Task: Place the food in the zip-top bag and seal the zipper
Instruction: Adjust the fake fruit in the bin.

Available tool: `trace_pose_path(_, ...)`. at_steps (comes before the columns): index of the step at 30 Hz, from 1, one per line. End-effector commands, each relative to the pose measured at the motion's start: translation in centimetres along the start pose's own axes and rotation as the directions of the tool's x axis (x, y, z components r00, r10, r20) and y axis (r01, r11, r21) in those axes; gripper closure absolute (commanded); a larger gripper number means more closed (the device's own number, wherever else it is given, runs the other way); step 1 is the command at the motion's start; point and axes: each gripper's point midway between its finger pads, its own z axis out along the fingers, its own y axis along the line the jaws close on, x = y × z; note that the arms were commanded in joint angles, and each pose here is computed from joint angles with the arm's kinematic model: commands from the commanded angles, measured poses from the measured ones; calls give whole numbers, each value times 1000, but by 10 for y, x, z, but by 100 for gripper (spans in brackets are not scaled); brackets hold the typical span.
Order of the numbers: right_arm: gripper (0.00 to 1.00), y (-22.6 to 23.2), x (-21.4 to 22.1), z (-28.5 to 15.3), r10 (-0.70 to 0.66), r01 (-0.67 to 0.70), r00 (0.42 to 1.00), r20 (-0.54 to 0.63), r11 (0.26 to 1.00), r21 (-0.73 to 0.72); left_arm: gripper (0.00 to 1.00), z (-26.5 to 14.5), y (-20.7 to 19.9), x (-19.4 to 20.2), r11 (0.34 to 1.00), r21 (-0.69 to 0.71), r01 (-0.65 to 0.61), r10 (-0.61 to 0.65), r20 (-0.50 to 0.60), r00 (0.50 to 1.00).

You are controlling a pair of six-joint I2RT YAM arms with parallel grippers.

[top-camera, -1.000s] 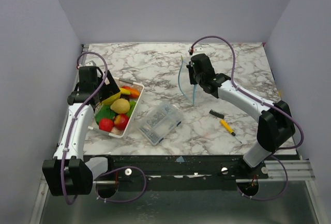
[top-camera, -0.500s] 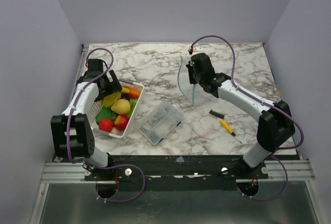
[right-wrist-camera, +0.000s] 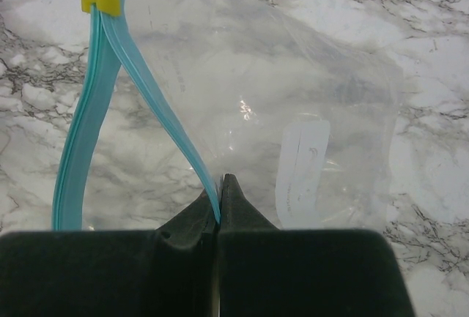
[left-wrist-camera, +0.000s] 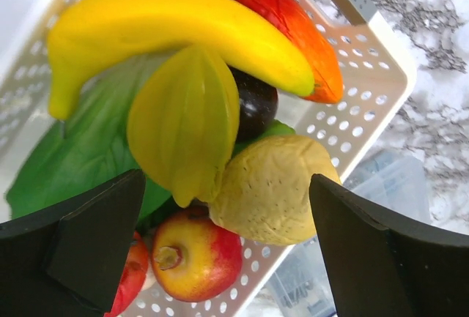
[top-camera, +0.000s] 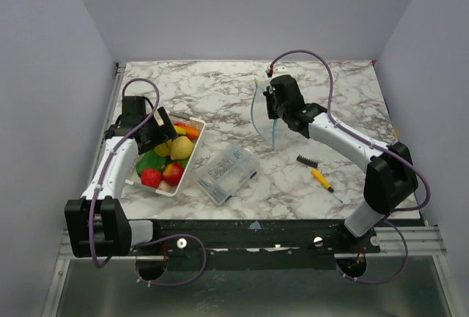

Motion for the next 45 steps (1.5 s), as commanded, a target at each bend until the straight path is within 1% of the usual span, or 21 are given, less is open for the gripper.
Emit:
trace_pose_path(1, 100, 7, -3, 3, 5, -5, 1000, -8, 1000, -22, 6, -7, 18, -32, 987, -150, -64, 74, 63, 995)
trace_pose_path(4, 100, 7, -3, 4, 4, -4, 1000, -9, 1000, -22, 10, -9, 17, -56, 979, -183, -89, 111, 117, 987)
trace_pose_path(6, 99, 7, -2, 4, 2, -2, 1000, -15, 1000, -21, 19, -8, 22, -74, 964, -238, -119, 155, 137, 978)
trace_pose_path(8, 100, 7, -2, 4, 1, -2, 1000, -16, 1000, -19, 27, -6, 37, -91, 928, -345, -138, 196, 139, 971)
trace_pose_path(10, 99, 8, -1, 4, 0, -1, 1000, -19, 1000, -23, 38, 1, 44, -102, 904, -389, -178, 235, 103, 966)
trace_pose_path(11, 100, 8, -1, 4, 1, -1, 1000, -18, 1000, -25, 40, 6, 44, -106, 899, -391, -199, 251, 86, 964)
trace_pose_path(13, 99, 9, 1, 6, 0, -1, 1000, -22, 1000, -30, 40, 20, 35, -108, 911, -338, -236, 269, 54, 962)
trace_pose_path(16, 99, 11, 2, 7, -1, 0, 1000, -30, 999, -37, 49, 44, 11, -104, 942, -192, -275, 280, 0, 960)
trace_pose_path(17, 99, 11, 2, 7, 1, -2, 1000, -31, 999, -38, 50, 49, 7, -102, 947, -162, -277, 279, -9, 960)
trace_pose_path(20, 100, 12, 2, 7, -1, -1, 999, -33, 999, -40, 54, 63, 10, -97, 946, -165, -278, 272, -61, 960)
trace_pose_path(21, 100, 12, 3, 7, -2, 1, 999, -35, 999, -38, 54, 66, 9, -91, 950, -144, -278, 268, -85, 960)
trace_pose_path(26, 99, 12, 1, 6, -1, -1, 1000, -30, 999, -39, 55, 70, 17, -59, 953, -137, -272, 242, -203, 949)
trace_pose_path(28, 99, 12, 0, 6, -1, -1, 1000, -30, 999, -42, 58, 65, 13, -48, 962, -107, -253, 223, -230, 947)
trace_pose_path(29, 99, 12, 1, 7, -1, 0, 999, -33, 999, -43, 59, 60, 11, -43, 966, -93, -240, 213, -232, 949)
trace_pose_path(33, 100, 12, 1, 7, -1, 0, 999, -33, 999, -42, 59, 42, 3, -29, 979, -36, -203, 192, -196, 962)
trace_pose_path(37, 99, 12, 1, 8, -1, -1, 999, -36, 999, -42, 59, 31, 3, -17, 982, -24, -188, 179, -208, 962)
trace_pose_path(39, 99, 13, 1, 8, -2, 0, 999, -36, 999, -46, 59, 27, 7, -14, 983, -46, -180, 166, -215, 962)
trace_pose_path(41, 99, 14, 1, 8, -2, 0, 999, -37, 999, -48, 57, 23, 8, -12, 983, -54, -173, 158, -211, 965)
trace_pose_path(45, 99, 13, 1, 9, -2, 0, 999, -37, 999, -45, 53, 14, -1, -9, 988, -6, -154, 150, -184, 971)
